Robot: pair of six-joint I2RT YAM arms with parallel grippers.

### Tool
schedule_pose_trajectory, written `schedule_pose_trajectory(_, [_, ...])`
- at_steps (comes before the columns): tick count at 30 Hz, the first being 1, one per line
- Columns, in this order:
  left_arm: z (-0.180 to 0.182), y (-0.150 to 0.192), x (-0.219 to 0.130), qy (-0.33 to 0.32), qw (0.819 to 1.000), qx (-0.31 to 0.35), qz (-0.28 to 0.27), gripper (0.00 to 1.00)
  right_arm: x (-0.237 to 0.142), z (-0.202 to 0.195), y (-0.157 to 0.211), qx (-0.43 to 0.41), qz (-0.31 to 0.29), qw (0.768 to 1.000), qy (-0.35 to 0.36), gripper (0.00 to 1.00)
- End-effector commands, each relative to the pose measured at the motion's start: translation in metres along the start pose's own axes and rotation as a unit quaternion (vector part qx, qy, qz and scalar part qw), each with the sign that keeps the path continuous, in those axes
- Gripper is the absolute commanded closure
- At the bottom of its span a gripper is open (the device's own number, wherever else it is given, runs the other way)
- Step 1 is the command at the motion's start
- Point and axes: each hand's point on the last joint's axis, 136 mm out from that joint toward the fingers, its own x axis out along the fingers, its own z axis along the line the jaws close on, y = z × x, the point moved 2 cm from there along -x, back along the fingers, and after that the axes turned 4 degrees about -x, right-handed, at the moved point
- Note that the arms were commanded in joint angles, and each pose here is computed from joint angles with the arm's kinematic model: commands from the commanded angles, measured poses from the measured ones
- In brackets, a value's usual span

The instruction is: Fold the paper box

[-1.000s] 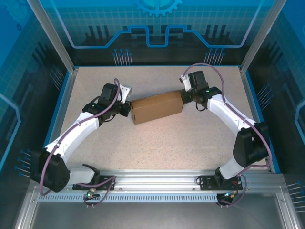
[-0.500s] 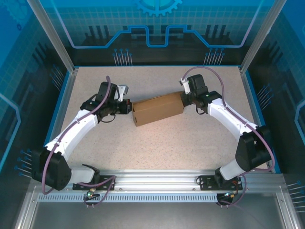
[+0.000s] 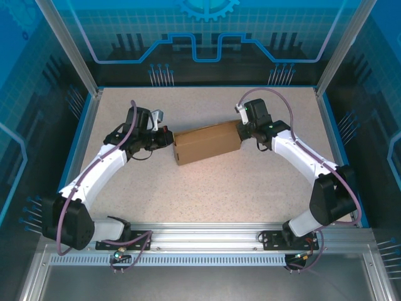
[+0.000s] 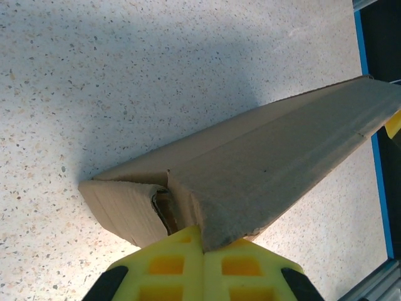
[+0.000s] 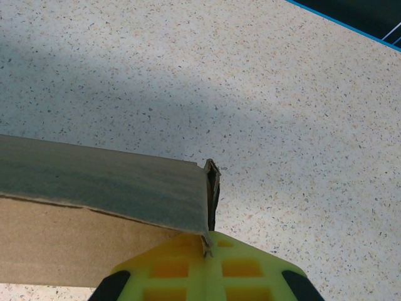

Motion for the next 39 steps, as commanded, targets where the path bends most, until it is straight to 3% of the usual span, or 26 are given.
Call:
schedule_pose_trajectory(1, [-0.003, -0.001, 0.002, 0.021, 1.000, -0.022, -0.007, 1.00, 0.001, 0.011, 0.013, -0.012, 0.021, 1.000, -0.011, 0.98])
schedule_pose_trajectory(9, [0.020, 0.013, 0.005, -0.024, 1.000, 0.010, -0.015, 1.00, 0.000, 0.006, 0.014, -0.012, 0.027, 1.000, 0.003, 0.98])
schedule_pose_trajectory(20, [0.023, 0.022, 0.008, -0.016, 0.998, 0.055, -0.029, 0.84, 0.006, 0.004, 0.027, -0.007, 0.032, 0.999, 0.007, 0.98])
schedule_pose_trajectory(34, [-0.004, 0.013, -0.020, 0.021, 0.994, 0.095, -0.041, 0.39, 0.002, 0.003, 0.022, -0.007, 0.028, 1.000, 0.008, 0.99])
schedule_pose_trajectory(39, [-0.015, -0.004, -0.022, 0.046, 0.994, 0.071, -0.069, 0.31, 0.003, 0.003, 0.022, -0.007, 0.029, 1.000, 0.007, 0.99])
